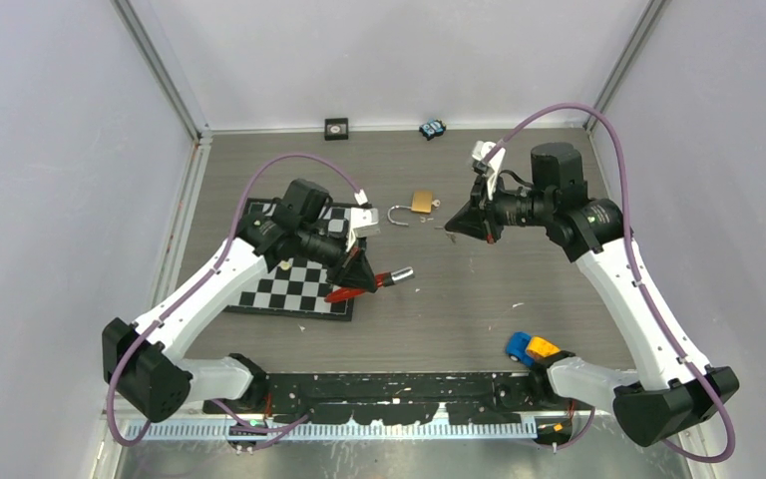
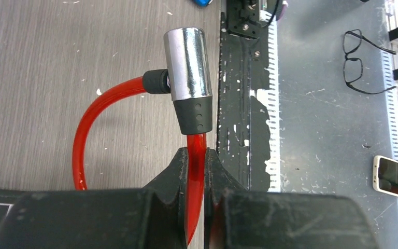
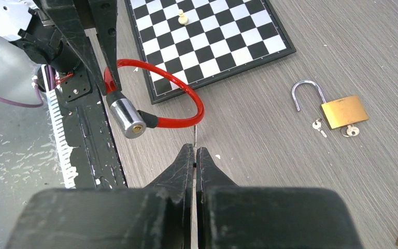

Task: Unlock with the key

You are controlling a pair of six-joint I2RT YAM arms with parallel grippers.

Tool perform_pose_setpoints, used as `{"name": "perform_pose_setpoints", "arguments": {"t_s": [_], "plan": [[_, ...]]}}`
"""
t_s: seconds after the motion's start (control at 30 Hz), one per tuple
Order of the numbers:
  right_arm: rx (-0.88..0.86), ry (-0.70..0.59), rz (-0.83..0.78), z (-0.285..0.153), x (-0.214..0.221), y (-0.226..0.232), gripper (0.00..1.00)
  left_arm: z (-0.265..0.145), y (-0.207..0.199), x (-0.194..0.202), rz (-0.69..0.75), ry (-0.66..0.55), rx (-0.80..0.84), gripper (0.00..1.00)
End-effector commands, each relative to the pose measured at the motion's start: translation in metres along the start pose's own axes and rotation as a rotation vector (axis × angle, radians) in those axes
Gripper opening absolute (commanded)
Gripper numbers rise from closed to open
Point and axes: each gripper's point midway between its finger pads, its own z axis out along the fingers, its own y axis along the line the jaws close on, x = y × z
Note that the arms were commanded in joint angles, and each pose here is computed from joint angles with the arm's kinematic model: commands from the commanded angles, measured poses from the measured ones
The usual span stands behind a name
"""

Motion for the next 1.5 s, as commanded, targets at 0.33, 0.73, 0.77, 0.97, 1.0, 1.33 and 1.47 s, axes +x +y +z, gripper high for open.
{"name": "perform_pose_setpoints", "arguments": {"t_s": [0.33, 0.73, 0.77, 0.97, 1.0, 1.33, 1.47], "plan": [[-0.074, -0.045, -0.126, -0.019, -0.023, 0.033, 0.01, -0.005, -0.032, -0.014, 0.150, -0.098, 0.168, 0.00], [-0.142, -0.047, -0.197, -0.017, -0.031, 0.050, 0.01, -0.008, -0.048, -0.015, 0.185, -0.133, 0.276, 0.00], [-0.153, -0.046, -0.211, -0.018, -0.032, 0.053, 0.01, -0.008, -0.050, -0.015, 0.185, -0.137, 0.295, 0.00], [-0.204, -0.029, -0.260, -0.020, -0.022, 0.071, 0.01, -0.008, -0.053, -0.015, 0.189, -0.154, 0.349, 0.00], [-0.212, -0.024, -0.266, -0.021, -0.019, 0.073, 0.01, -0.009, -0.054, -0.014, 0.184, -0.159, 0.354, 0.00], [-0.324, -0.046, -0.259, -0.016, 0.001, 0.098, 0.01, -0.020, -0.062, -0.009, 0.225, -0.280, 0.403, 0.00], [-0.363, -0.018, -0.263, -0.006, 0.002, 0.105, 0.01, -0.024, -0.065, -0.009, 0.245, -0.328, 0.428, 0.00]]}}
